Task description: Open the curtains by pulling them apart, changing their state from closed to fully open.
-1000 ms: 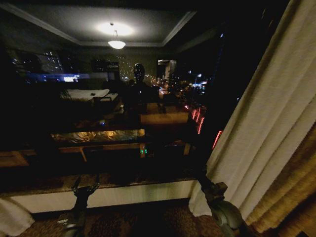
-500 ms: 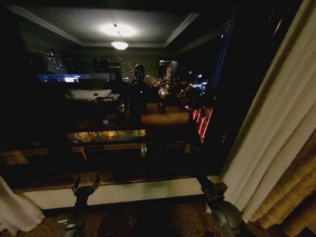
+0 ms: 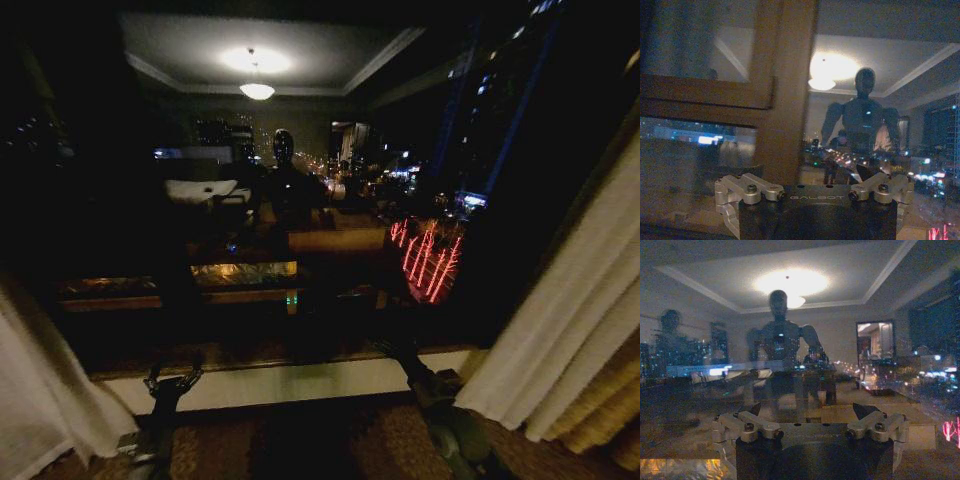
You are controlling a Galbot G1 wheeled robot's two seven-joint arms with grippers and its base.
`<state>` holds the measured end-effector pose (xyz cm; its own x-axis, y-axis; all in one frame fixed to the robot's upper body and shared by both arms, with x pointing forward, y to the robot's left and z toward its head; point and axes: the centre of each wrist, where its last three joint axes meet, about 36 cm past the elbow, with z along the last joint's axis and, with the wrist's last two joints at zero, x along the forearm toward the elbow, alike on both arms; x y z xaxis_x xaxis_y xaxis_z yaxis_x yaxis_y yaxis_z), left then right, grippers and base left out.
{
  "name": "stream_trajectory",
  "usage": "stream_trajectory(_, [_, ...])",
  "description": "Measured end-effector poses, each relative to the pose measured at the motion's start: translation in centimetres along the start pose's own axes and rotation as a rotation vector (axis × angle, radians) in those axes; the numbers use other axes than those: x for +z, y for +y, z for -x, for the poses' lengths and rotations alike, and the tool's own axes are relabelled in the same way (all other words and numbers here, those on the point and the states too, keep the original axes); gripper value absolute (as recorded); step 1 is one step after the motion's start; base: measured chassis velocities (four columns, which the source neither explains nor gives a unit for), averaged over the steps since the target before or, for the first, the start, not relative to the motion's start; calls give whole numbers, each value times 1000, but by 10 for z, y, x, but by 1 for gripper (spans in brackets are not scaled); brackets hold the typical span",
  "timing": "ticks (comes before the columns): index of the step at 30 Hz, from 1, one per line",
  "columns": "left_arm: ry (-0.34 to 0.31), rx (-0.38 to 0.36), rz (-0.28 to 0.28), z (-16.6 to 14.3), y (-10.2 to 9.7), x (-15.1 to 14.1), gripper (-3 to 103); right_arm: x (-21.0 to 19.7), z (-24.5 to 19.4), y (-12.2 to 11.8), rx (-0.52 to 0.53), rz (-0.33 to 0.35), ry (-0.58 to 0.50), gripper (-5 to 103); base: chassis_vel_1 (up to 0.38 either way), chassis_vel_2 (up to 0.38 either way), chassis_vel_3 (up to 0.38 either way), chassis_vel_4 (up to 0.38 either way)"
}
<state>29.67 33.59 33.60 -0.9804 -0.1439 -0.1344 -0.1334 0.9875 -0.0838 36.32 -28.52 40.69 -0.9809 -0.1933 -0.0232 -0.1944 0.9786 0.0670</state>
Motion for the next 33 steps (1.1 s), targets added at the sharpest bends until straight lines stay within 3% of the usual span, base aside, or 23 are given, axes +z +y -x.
stream_trajectory(23, [0, 0, 0, 0, 0, 0, 100, 0, 0, 0, 0, 0, 0, 100, 340, 339, -340, -327])
stream_trajectory(33, [0, 1, 0, 0, 0, 0, 100, 0, 0, 0, 1, 0, 0, 100, 43, 20, -14, -43])
